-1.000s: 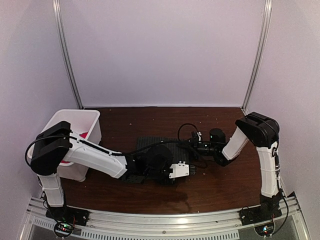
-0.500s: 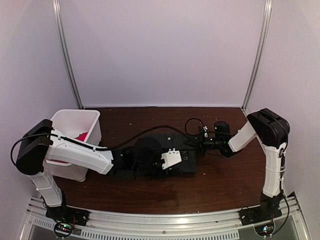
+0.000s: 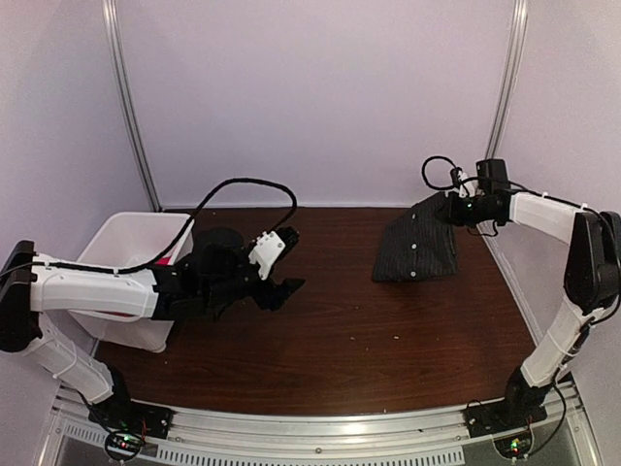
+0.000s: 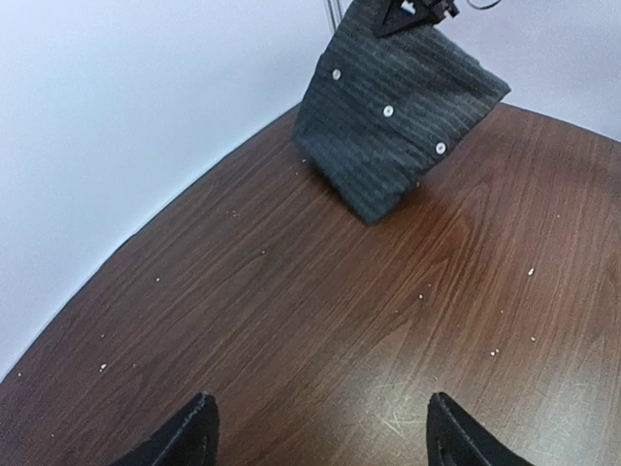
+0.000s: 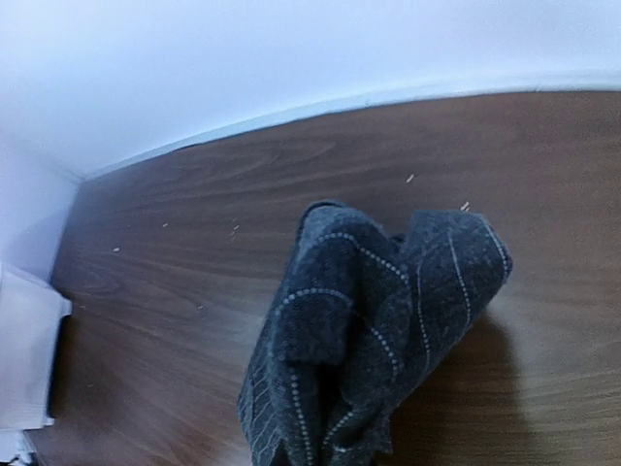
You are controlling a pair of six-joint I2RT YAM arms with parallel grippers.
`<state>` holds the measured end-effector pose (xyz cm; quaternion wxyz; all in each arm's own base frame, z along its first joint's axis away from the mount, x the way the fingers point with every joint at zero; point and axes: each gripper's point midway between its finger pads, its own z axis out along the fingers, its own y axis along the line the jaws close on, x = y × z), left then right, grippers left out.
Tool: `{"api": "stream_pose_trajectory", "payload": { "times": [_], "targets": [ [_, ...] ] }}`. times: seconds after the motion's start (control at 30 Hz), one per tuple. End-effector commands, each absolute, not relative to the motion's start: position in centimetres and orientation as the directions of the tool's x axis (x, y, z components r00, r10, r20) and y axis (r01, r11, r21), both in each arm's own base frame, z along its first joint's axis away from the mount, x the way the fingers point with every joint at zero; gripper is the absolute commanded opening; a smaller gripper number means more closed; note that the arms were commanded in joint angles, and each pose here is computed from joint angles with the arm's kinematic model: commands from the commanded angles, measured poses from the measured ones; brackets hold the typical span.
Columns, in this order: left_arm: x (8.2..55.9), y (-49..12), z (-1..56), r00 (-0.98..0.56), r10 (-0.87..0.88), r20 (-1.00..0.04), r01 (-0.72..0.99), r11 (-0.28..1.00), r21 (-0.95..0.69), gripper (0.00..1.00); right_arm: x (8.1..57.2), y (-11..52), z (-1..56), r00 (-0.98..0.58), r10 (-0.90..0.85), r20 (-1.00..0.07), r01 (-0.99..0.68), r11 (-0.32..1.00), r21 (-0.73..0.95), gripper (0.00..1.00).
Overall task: Fold and stack the mixed laundry pile
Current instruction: Turn over the square-folded shirt at the center of the board.
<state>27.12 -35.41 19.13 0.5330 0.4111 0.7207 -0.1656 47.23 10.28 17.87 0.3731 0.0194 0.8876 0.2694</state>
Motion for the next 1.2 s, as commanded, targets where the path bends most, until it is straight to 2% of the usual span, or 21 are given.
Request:
{"api": "stream_pose_trajectory", "payload": {
  "times": [0.0,0.17,0.33,0.43,0.5,0.57,0.7,0.83,0.97,1.03,1.07,1.17],
  "targets": [
    [27.7,-33.2,20.6,-0.152,0.333,-0.931,0.722,0.680,0.125,0.75,46.6,6.1,23.1,-0.661,-0.020,-0.750,-0.161,0.980,0.116,0.00],
    [28.6,-30.5,21.1,-0.188,0.320,-0.928,0.652,0.748,0.126,0.75,48.4,7.3,25.8,-0.625,-0.205,-0.753,-0.192,0.976,-0.106,0.00],
    [29.0,-28.1,21.9,-0.235,0.290,-0.928,0.590,0.801,0.100,0.75,48.1,16.2,19.4,-0.640,-0.493,-0.589,-0.409,0.868,-0.283,0.00],
    [29.1,-26.5,22.7,-0.256,0.247,-0.934,0.549,0.833,0.070,0.75,45.4,23.2,13.7,-0.608,-0.668,-0.430,-0.571,0.744,-0.348,0.00],
    [29.4,-25.1,23.2,-0.276,0.215,-0.937,0.507,0.860,0.048,0.76,41.9,27.8,9.8,-0.568,-0.754,-0.331,-0.662,0.657,-0.360,0.00],
    [29.6,-23.5,23.5,-0.306,0.180,-0.935,0.461,0.887,0.020,0.76,37.7,32.3,6.8,-0.511,-0.811,-0.286,-0.729,0.585,-0.356,0.00],
    [30.1,-20.1,24.1,-0.354,0.069,-0.933,0.354,0.933,-0.066,0.79,32.6,37.0,4.4,-0.480,-0.825,-0.297,-0.776,0.558,-0.295,0.00],
    [30.5,-18.2,24.4,-0.379,-0.015,-0.925,0.297,0.945,-0.136,0.79,29.5,40.5,4.7,-0.476,-0.805,-0.353,-0.790,0.568,-0.230,0.02],
    [31.2,-17.2,23.9,-0.424,-0.058,-0.904,0.247,0.953,-0.177,0.80,27.0,43.5,7.8,-0.475,-0.765,-0.436,-0.817,0.567,-0.104,0.27],
    [31.5,-17.4,23.7,-0.442,-0.069,-0.894,0.252,0.947,-0.198,0.79,26.3,45.0,12.1,-0.448,-0.713,-0.539,-0.837,0.546,-0.026,0.52],
    [31.5,-17.8,23.4,-0.450,-0.068,-0.890,0.266,0.942,-0.206,0.79,26.3,45.3,14.6,-0.436,-0.674,-0.596,-0.847,0.532,0.018,0.60],
    [31.6,-19.5,22.5,-0.478,-0.032,-0.878,0.336,0.917,-0.216,0.79,27.3,44.1,22.2,-0.437,-0.509,-0.742,-0.864,0.468,0.188,0.74]
  ]
}}
